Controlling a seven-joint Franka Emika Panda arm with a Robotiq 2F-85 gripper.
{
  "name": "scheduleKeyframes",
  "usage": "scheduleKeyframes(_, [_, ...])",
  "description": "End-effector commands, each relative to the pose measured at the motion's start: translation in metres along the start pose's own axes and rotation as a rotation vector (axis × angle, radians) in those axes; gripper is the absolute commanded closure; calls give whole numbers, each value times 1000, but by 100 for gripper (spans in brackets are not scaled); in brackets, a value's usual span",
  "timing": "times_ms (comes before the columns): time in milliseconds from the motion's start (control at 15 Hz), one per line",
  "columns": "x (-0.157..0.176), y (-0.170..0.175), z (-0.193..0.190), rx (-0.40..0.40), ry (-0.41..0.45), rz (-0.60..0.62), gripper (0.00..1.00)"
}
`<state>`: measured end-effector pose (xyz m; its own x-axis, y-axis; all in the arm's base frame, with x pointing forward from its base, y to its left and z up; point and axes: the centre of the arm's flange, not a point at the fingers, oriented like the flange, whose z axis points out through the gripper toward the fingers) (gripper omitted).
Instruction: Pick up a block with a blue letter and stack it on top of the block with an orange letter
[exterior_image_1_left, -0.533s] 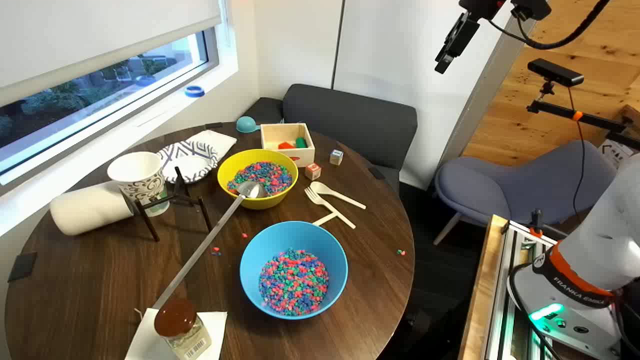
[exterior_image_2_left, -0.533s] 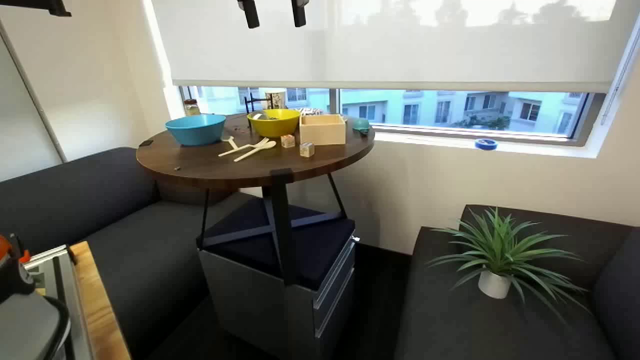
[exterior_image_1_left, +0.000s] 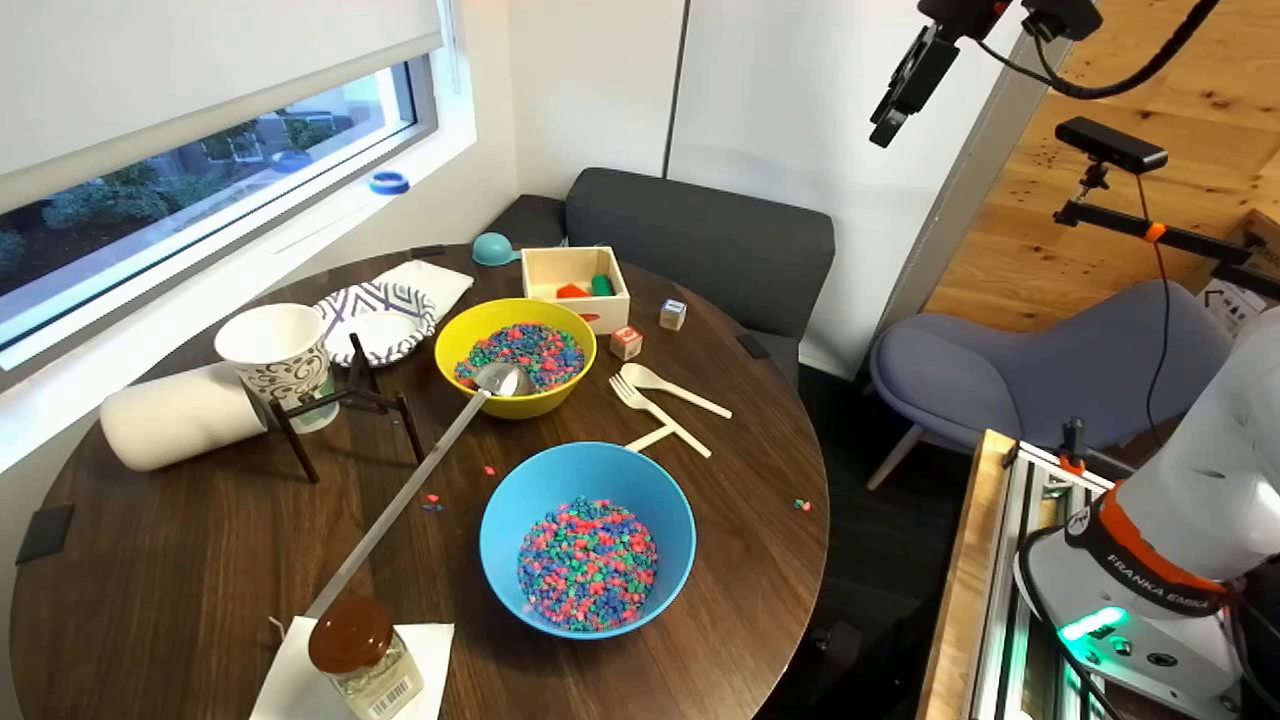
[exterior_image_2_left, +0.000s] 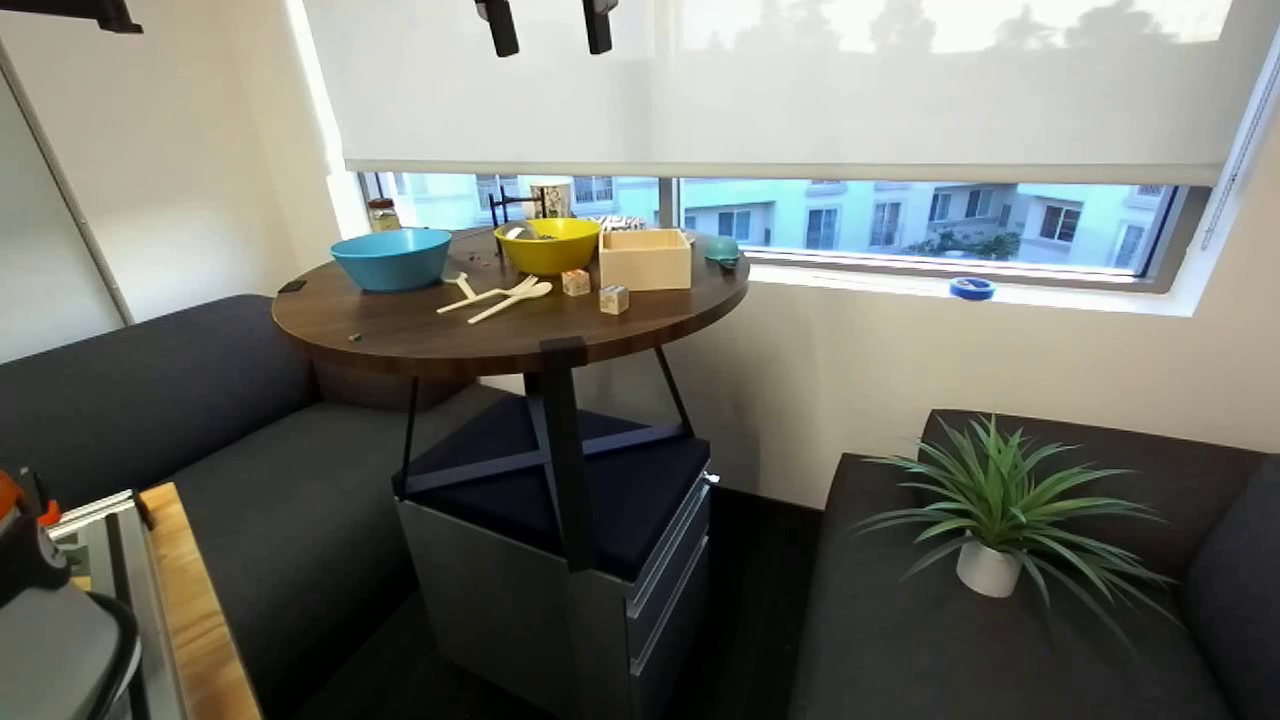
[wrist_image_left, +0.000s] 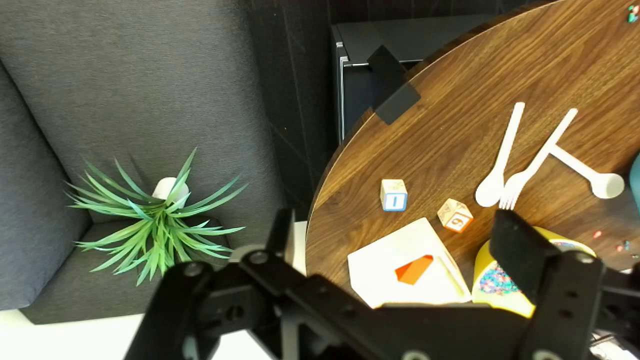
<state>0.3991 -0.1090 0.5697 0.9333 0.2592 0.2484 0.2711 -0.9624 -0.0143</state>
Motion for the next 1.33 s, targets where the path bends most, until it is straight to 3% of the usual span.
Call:
scheduleKeyframes(0, [0, 0, 0, 0, 0, 0, 0])
scheduleKeyframes(333, [0, 0, 0, 0, 0, 0, 0])
scheduleKeyframes(467, [6, -11, 16, 51, 2, 3, 0])
scheduleKeyframes(667, [16, -34, 48, 46, -32, 29, 0])
scheduleKeyframes(933, [30, -45, 97, -49, -45, 113, 0])
scheduleKeyframes(1267, [41, -55, 164, -41, -98, 127, 0])
